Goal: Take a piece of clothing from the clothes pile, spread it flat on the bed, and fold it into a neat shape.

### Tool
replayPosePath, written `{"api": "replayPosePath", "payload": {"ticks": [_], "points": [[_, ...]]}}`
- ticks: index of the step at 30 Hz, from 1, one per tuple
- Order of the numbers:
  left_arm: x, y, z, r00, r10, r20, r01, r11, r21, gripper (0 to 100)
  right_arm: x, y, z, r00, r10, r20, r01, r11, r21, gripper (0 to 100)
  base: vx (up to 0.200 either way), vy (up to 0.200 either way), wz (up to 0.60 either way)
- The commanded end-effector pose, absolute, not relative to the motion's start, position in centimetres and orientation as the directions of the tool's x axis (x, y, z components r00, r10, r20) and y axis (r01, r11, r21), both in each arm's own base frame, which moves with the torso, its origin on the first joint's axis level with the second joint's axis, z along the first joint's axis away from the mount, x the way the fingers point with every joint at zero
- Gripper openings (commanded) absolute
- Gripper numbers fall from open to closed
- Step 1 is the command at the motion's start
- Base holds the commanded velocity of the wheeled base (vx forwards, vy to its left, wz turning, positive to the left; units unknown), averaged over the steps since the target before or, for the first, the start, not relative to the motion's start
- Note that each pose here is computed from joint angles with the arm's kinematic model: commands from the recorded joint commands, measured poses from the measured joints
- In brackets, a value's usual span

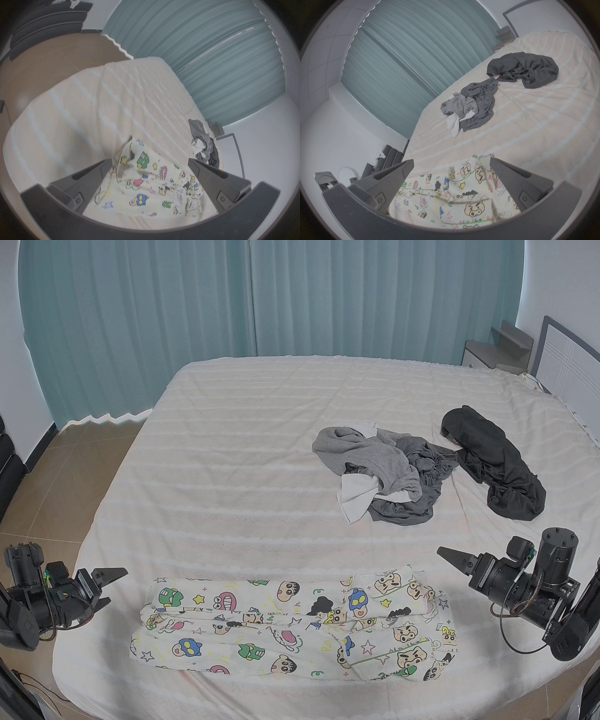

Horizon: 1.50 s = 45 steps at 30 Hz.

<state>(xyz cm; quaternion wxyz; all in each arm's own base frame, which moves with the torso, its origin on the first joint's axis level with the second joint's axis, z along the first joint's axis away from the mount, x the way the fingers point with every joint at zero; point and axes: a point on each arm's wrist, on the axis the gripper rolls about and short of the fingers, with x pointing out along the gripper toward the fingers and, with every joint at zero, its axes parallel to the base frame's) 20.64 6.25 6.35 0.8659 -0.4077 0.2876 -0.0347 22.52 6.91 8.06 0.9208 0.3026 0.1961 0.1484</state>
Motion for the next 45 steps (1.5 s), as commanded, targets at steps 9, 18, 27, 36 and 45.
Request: {"api": "replayPosePath", "payload": {"ticks": [9, 18, 27, 36, 45], "points": [[27.1, 7.9, 10.0, 0.811, -0.312, -0.495, -0.129, 0.73, -0.671, 100, 21.2, 6.0, 7.0, 0.829, 0.469, -0.304, -0.168, 0.728, 0.665, 100, 0.0, 0.0, 0.0], [31.4, 6.0, 5.6, 0.668, -0.347, -0.658, -0.071, 0.851, -0.521, 100, 21.1, 6.0, 5.5, 0.802, 0.469, -0.37, -0.126, 0.738, 0.662, 100, 0.0, 0.0, 0.0], [34.0, 4.4, 2.6, 0.611, -0.358, -0.706, -0.068, 0.865, -0.497, 100, 20.8, 6.0, 5.4, 0.798, 0.472, -0.374, -0.127, 0.739, 0.662, 100, 0.0, 0.0, 0.0], [33.9, 4.4, 2.3, 0.588, -0.349, -0.73, -0.092, 0.867, -0.489, 100, 20.6, 6.0, 4.6, 0.797, 0.474, -0.376, -0.127, 0.739, 0.662, 100, 0.0, 0.0, 0.0], [33.2, 3.0, 2.0, 0.547, -0.379, -0.747, -0.074, 0.866, -0.494, 100, 20.6, 6.1, 4.7, 0.794, 0.482, -0.371, -0.136, 0.735, 0.665, 100, 0.0, 0.0, 0.0]]}}
